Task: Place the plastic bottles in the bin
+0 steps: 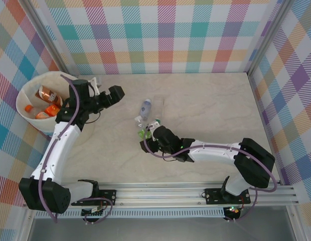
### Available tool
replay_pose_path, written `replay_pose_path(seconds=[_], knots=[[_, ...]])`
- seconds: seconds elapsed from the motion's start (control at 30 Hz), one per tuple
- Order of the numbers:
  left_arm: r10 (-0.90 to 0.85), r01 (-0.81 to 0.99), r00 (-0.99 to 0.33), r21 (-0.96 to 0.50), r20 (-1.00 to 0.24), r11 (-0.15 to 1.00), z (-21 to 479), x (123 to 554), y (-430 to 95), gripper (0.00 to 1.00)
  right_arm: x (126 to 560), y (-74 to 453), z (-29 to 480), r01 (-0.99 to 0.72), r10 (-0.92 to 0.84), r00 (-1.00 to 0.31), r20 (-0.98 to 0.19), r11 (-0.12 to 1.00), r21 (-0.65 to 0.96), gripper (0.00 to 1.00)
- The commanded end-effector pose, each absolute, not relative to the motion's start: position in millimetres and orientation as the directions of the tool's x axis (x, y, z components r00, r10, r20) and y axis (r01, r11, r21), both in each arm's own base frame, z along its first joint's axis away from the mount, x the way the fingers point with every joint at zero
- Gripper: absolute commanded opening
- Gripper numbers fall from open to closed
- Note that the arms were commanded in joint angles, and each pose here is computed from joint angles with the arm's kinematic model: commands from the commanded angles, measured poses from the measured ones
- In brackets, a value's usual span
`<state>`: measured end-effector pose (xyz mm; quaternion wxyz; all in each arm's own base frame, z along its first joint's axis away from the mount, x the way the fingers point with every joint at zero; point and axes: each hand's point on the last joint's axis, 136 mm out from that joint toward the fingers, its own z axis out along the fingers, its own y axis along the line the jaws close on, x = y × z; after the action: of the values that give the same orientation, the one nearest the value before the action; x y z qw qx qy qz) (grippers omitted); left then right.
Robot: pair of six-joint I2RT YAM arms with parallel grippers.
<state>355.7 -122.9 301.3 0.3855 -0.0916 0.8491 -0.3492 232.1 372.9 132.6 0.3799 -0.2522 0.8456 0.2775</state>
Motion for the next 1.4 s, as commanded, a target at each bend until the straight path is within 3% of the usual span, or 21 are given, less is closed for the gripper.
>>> replay_pose_path(seconds=[0.0,0.17,0.3,1.1,1.37], knots=[[-0.345,0.2,-0.733,-0.67,-0.587,0.715,293,343,-153,1.0,238,390,186,-0.712,-0.126,-0.493,-0.861,0.628,0.315,0.56],[-0.254,0.242,-0.791,-0.667,-0.556,0.705,276,330,-185,1.0,240,394,213,-0.769,-0.103,-0.483,-0.869,0.524,0.366,0.56],[-0.21,0.269,-0.8,-0.648,-0.562,0.712,269,325,-201,0.93,235,401,225,-0.817,-0.124,-0.462,-0.878,0.444,0.368,0.57],[-0.173,0.235,-0.808,-0.576,-0.564,0.783,259,334,-201,0.01,237,411,238,-0.83,-0.106,-0.455,-0.884,0.409,0.379,0.63],[-0.207,0.209,-0.773,-0.548,-0.6,0.81,265,338,-190,0.0,246,406,241,-0.8,-0.057,-0.469,-0.881,0.449,0.397,0.86]])
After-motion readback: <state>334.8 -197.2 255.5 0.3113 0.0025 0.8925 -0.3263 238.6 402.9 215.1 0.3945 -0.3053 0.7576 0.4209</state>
